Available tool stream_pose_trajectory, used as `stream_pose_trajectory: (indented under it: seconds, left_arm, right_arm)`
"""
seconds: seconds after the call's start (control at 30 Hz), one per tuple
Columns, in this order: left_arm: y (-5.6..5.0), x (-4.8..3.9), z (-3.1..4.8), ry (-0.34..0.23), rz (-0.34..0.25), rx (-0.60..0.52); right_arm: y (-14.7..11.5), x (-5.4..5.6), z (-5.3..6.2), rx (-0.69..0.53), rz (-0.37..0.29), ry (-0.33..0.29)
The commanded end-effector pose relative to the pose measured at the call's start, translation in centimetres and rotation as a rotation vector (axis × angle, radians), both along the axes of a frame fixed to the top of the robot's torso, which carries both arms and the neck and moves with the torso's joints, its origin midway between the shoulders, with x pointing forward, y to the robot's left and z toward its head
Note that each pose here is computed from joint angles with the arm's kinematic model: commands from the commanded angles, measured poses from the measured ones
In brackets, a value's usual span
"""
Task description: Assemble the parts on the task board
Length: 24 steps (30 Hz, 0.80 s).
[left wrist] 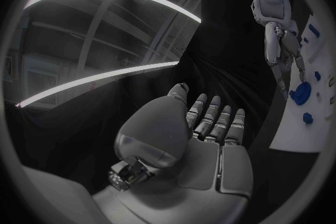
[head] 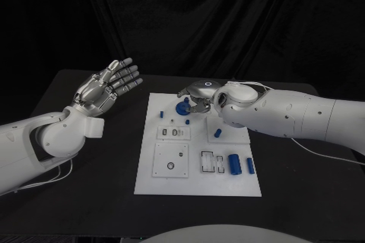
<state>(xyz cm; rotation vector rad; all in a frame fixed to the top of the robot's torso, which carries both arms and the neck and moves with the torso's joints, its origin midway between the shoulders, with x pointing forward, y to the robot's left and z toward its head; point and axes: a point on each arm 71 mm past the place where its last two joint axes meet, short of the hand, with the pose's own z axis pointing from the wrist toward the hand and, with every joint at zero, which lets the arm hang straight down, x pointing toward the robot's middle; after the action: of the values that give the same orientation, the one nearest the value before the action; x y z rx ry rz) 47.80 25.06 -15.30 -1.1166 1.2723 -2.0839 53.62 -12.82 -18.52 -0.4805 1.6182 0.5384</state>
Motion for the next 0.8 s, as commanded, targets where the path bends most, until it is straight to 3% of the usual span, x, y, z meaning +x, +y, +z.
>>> stream_pose_trajectory:
  seconds: [0.03,0.2,0.43,0.63,0.8]
  left_arm:
    - [0.0,-0.1,0.03,-0.003,-0.01,-0.015]
    - [0.2,-0.24,0.02,-0.002,-0.005,-0.014]
    - [0.7,-0.51,0.05,0.002,0.011,-0.01]
    - [0.8,-0.56,0.04,0.007,0.022,-0.014]
    - [0.9,-0.51,0.02,0.008,0.024,-0.014]
  right_arm:
    - [-0.3,-0.1,0.0,0.008,-0.014,-0.008]
    - [-1.6,-0.3,0.8,0.051,-0.009,-0.061]
    - [-6.0,-0.4,4.2,0.084,-0.055,-0.146]
    - [-11.0,-2.5,5.7,0.046,-0.123,-0.099]
    - [-15.2,-4.3,5.3,0.014,-0.2,-0.053]
